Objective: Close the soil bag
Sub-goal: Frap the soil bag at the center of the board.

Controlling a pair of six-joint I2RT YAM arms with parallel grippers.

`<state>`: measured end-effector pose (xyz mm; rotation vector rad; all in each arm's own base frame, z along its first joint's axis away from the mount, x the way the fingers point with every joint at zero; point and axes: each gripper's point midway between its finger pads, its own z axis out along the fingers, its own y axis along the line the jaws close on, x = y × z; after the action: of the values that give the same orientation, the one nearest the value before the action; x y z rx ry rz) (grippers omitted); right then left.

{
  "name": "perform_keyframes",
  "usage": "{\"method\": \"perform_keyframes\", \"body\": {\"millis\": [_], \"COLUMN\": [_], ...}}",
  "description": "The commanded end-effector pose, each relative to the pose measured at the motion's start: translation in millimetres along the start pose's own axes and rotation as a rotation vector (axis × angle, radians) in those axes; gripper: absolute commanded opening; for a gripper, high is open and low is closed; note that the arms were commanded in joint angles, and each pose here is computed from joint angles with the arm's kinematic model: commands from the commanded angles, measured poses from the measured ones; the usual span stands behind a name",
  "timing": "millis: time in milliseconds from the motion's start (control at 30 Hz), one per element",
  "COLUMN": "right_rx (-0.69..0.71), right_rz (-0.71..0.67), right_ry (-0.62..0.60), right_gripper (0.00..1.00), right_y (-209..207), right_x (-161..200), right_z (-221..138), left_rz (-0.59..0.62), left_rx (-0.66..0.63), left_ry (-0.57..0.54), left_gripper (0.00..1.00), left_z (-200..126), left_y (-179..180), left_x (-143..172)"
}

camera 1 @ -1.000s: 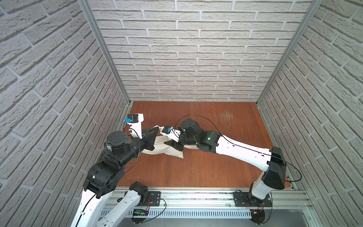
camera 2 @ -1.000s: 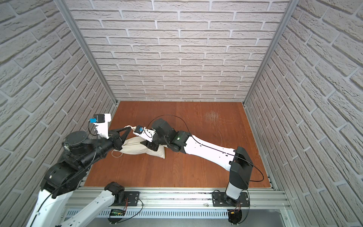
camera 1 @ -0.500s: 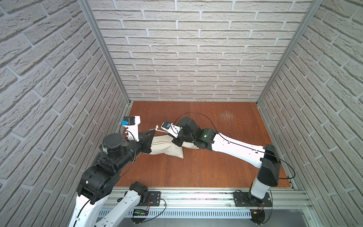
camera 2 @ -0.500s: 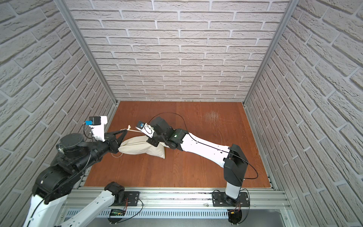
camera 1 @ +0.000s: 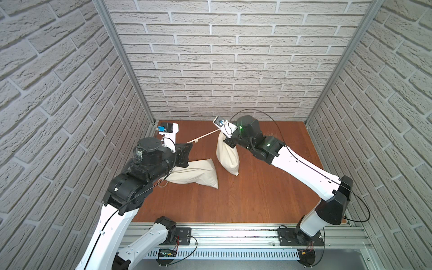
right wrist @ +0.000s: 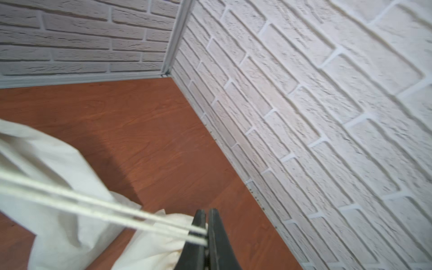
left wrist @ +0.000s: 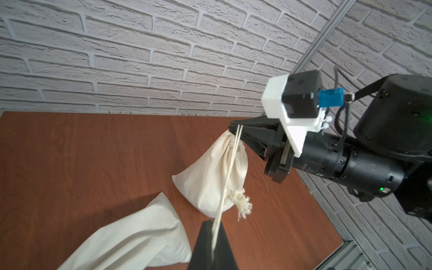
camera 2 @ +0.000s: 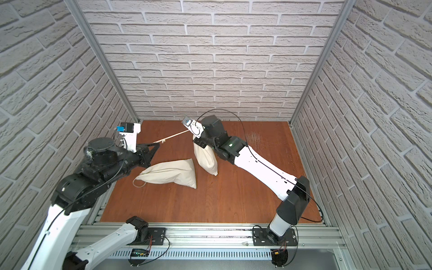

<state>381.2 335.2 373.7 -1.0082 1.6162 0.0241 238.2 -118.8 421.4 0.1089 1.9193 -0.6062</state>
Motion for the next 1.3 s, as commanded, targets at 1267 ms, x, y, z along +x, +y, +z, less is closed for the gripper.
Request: {"method": "perform_keyframes", "body": {"millis": [1267], "right_rx": [0.360], "right_rz": [0.172], "right_ry": [0.934], "right_gripper": [0.16], "right_y": [-104], "right_x": [347], "right_z": [9], "left_rz": [-0.175], "left_rx": [-0.073], "left_ry": [-0.226], "left_gripper": [0.00], "left_z": [-12], "left_y": [46], "left_x": [-15]}}
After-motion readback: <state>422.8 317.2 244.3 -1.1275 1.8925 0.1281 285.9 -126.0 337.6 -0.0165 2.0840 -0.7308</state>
